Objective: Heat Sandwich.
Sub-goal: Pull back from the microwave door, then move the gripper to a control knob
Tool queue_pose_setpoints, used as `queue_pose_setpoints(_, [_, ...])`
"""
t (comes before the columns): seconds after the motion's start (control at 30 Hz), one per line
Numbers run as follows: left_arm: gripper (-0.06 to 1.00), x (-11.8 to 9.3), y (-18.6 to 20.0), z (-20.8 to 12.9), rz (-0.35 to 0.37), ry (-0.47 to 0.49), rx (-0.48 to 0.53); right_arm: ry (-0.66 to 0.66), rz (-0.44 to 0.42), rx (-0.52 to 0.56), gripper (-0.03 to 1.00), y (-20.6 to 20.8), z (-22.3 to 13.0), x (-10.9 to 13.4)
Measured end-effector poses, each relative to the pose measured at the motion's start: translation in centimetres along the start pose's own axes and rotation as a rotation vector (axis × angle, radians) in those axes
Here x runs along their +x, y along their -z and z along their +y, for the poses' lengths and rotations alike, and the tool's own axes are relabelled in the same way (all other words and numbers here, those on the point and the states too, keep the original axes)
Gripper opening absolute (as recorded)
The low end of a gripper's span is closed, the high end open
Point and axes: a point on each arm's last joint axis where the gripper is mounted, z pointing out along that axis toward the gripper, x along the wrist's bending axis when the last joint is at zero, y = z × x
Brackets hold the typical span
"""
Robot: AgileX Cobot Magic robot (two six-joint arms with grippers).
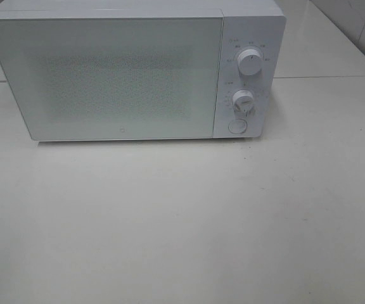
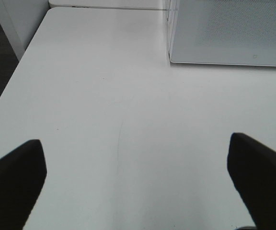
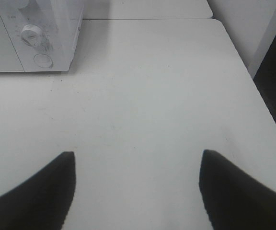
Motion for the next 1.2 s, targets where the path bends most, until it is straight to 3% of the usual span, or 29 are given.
queue_pose_setpoints(0.87, [0.97,0.0,0.0,0.0,0.0,0.0,0.0,-0.002,0.001,-0.026,0.69,0.5,0.4,0.0])
queue_pose_setpoints(1.0, [0.97,0.0,0.0,0.0,0.0,0.0,0.0,-0.001,0.003,-0.056,0.73,0.7,1.6,0.0])
queue_pose_setpoints(1.2, [0.97,0.0,0.0,0.0,0.0,0.0,0.0,0.01,0.006,-0.016,0.8,-1.2,3.4,0.3])
